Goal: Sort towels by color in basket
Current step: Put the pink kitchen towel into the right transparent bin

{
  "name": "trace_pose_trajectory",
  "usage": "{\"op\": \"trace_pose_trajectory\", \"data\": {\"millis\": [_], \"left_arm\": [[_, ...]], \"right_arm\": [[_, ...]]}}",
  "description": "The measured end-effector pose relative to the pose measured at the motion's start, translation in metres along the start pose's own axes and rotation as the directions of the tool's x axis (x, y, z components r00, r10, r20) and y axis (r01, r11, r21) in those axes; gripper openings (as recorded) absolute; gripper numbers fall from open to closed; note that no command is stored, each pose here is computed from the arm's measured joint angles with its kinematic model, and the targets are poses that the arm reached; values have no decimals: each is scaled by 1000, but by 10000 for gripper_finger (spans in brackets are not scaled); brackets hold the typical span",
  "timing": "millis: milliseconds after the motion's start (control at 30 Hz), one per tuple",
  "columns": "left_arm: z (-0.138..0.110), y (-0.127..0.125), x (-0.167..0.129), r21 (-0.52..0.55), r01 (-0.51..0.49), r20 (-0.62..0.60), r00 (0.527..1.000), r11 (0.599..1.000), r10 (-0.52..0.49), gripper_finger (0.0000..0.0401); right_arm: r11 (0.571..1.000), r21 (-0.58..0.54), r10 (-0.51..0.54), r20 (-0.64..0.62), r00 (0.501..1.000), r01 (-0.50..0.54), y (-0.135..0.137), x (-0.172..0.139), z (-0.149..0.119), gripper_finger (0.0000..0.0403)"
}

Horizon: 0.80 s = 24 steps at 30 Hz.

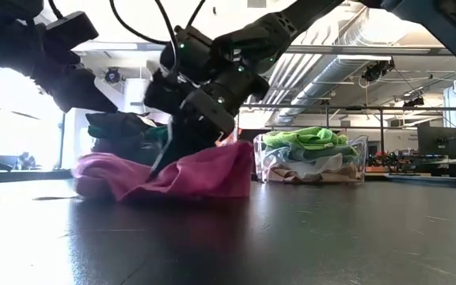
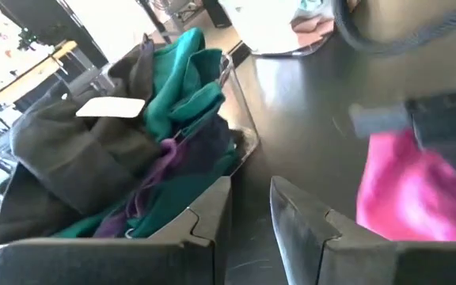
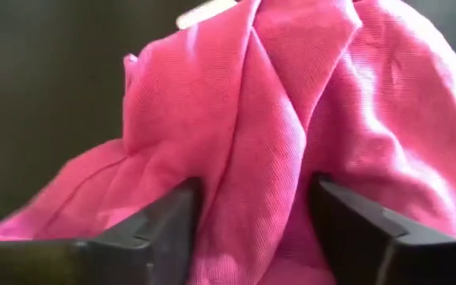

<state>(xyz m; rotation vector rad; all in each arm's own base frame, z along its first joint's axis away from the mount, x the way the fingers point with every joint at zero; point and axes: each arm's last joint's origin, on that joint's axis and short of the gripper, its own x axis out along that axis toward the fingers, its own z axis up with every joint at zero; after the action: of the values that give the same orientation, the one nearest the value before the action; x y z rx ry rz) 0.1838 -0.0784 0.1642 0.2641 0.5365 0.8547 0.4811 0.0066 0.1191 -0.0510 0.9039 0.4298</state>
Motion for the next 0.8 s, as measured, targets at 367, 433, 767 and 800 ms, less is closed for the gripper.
{"op": "trace_pose_trajectory", "data": {"millis": [367, 433, 767, 800], "left_arm": [[0, -6, -6, -14, 44, 24, 999, 999, -44, 78], [-1, -7, -8, -13, 53, 28, 998, 999, -53, 78], [-1, -16, -8, -6, 72, 46, 996, 997, -71, 78], [-1, -18, -7, 4, 67, 47, 997, 998, -67, 78]], "right_arm": [[962, 22, -228, -474, 850, 271, 23, -57, -18, 33], [965, -2, -232, -481, 846, 263, 36, -74, -12, 12], [806, 11, -566, -279, 776, 592, 63, -207, -45, 7], [776, 17, -606, -255, 753, 630, 62, -220, -52, 6]]}}
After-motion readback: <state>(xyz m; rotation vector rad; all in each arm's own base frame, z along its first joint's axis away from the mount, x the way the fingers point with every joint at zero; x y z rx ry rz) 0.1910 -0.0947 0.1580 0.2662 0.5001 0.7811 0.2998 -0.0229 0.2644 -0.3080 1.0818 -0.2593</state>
